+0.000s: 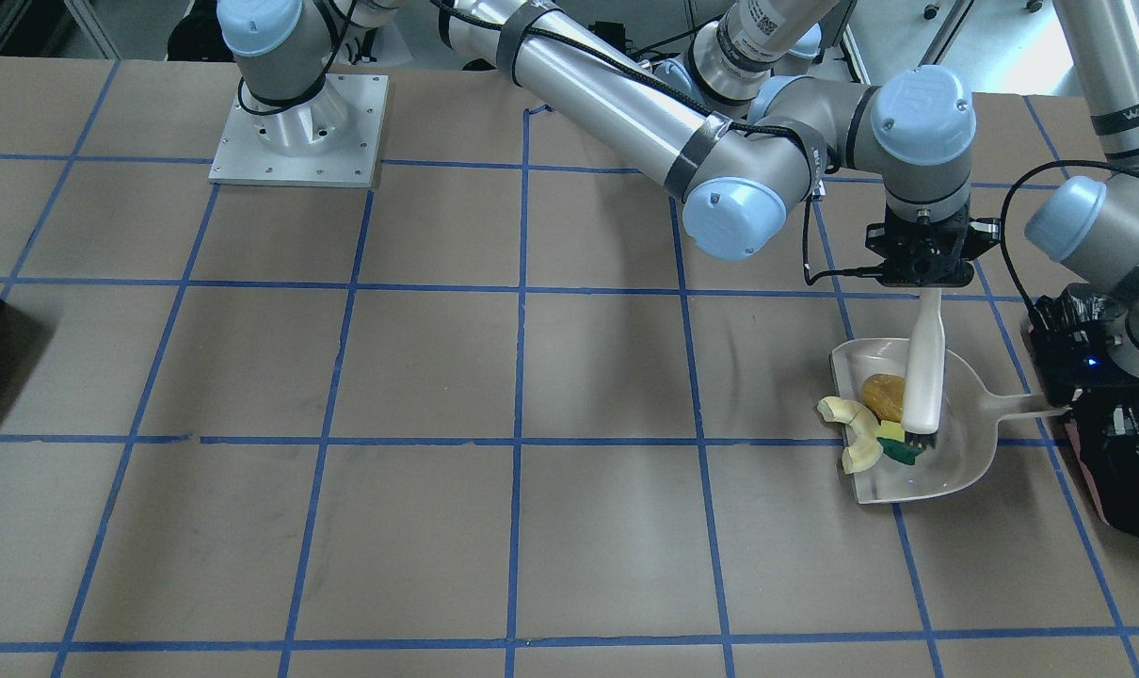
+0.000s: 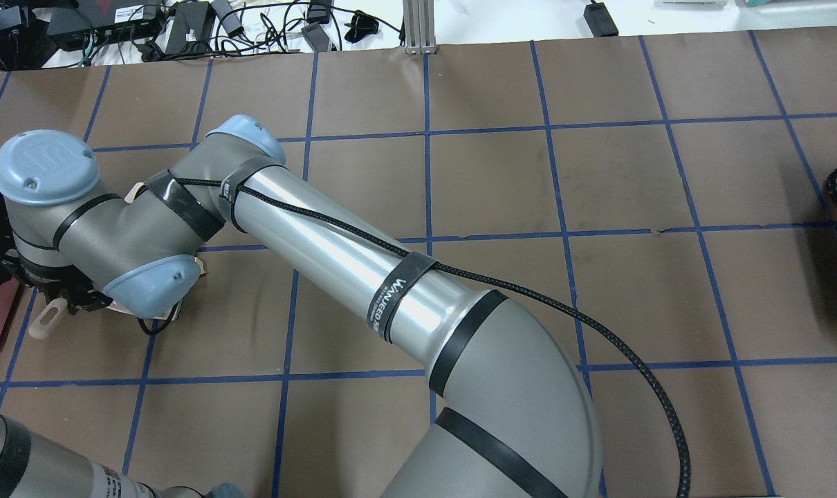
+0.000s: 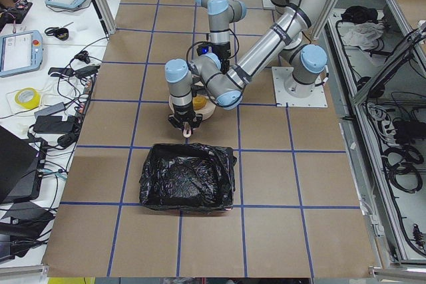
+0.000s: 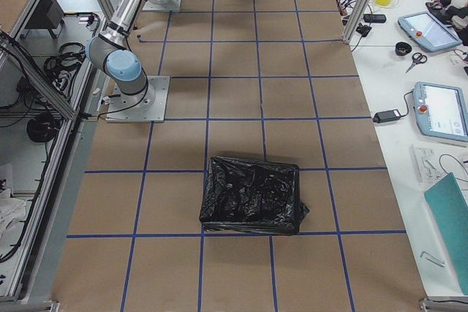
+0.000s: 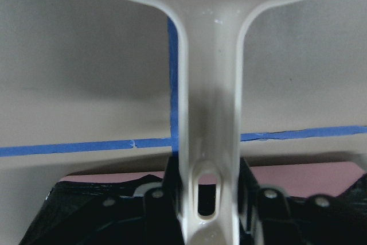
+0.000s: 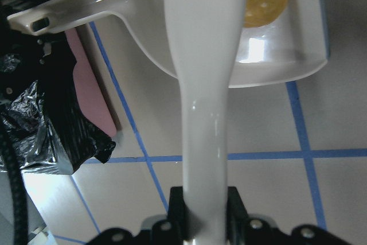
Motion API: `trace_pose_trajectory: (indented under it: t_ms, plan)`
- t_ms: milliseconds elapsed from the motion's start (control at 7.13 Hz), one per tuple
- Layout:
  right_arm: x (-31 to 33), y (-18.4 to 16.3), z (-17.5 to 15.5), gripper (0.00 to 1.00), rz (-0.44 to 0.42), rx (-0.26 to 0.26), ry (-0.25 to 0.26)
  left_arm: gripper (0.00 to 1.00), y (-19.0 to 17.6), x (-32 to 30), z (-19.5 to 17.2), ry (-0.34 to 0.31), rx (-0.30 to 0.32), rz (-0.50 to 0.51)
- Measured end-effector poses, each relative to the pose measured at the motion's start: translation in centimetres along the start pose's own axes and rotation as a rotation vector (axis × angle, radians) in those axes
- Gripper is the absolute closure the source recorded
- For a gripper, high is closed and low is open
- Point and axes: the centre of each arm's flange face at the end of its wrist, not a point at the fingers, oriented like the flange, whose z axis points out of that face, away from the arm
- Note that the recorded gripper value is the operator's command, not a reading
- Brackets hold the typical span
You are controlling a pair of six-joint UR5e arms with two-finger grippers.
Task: Sweep and dump trash in nearest bin
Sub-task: 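Sweep the trash into the dustpan with the brush in the right gripper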
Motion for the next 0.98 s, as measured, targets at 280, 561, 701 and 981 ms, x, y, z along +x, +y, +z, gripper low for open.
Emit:
trace_pose_trajectory:
  t_ms: [280, 561, 701, 981]
  plan:
    - [2.7, -1.2, -0.6, 1.0, 0.031, 0.07, 0.2, 1.0, -0.1, -0.1, 0.1, -0.004, 0.007, -0.01]
    - [5.5, -3.6, 1.2, 1.0, 0.028, 0.116, 0.314, 1.0, -0.1, -0.1, 0.2, -0.003, 0.009, -0.017]
    - [6.5, -5.2, 2.0, 1.0, 0.018, 0.128, 0.343, 1.0, -0.1, -0.1, 0.2, -0.002, 0.008, -0.017]
    - [7.3, -7.2, 4.1, 1.0, 0.005, 0.131, 0.354, 1.0, -0.1, -0.1, 0.4, 0.001, 0.009, -0.018]
